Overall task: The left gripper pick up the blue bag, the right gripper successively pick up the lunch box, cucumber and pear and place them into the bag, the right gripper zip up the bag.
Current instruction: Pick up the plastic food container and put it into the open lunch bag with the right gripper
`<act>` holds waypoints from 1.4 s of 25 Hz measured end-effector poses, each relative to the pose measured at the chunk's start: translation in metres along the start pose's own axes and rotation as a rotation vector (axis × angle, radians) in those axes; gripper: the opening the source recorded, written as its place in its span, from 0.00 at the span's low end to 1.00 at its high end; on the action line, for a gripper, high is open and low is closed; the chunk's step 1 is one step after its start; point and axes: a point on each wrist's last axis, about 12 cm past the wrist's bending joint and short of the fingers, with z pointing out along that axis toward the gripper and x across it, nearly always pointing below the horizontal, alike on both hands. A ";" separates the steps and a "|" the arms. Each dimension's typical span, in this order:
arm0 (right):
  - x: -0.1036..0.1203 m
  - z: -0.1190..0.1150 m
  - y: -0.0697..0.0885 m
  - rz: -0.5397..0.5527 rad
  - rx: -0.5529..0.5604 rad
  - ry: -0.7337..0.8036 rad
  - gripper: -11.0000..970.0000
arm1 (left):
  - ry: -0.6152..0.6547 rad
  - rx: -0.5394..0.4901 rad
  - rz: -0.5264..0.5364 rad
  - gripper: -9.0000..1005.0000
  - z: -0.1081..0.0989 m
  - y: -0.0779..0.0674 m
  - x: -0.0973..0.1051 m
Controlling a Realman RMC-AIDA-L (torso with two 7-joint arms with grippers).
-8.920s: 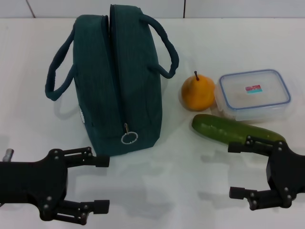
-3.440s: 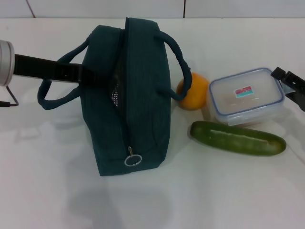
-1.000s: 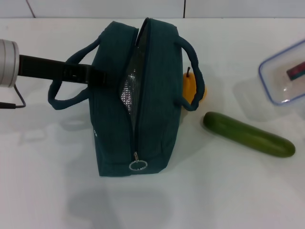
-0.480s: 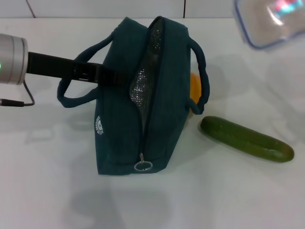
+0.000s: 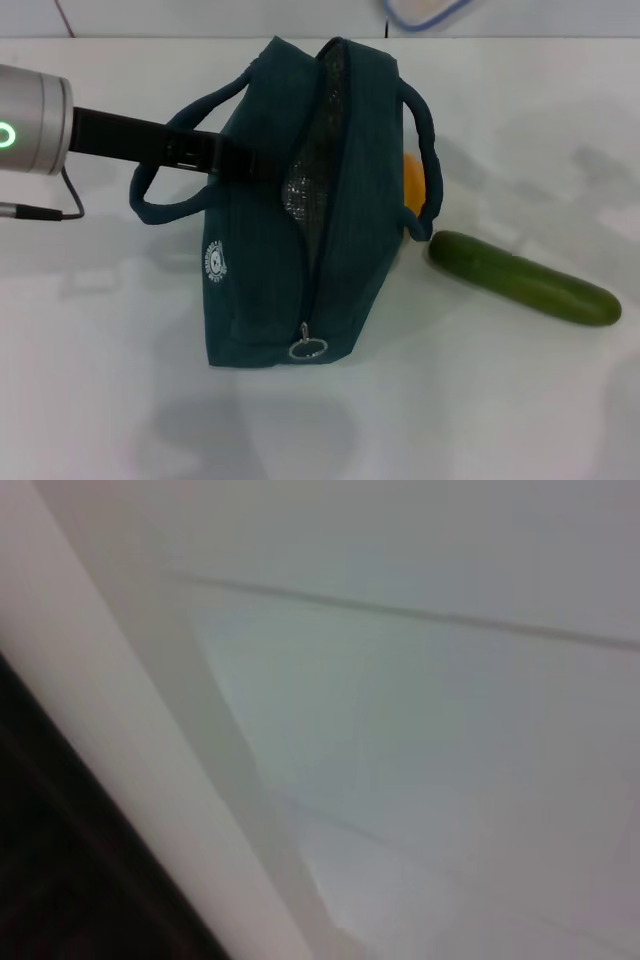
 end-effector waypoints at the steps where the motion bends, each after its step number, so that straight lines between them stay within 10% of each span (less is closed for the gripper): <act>1: 0.002 0.004 -0.003 -0.004 0.012 0.024 0.11 | 0.000 0.001 0.002 0.05 0.000 0.000 -0.001; 25: 0.019 0.044 -0.031 -0.044 0.151 0.220 0.11 | 0.002 0.028 0.005 0.05 0.005 -0.004 0.002; 35: 0.025 0.002 -0.036 -0.036 0.283 0.224 0.11 | -0.065 -0.011 -0.015 0.05 -0.007 0.007 0.005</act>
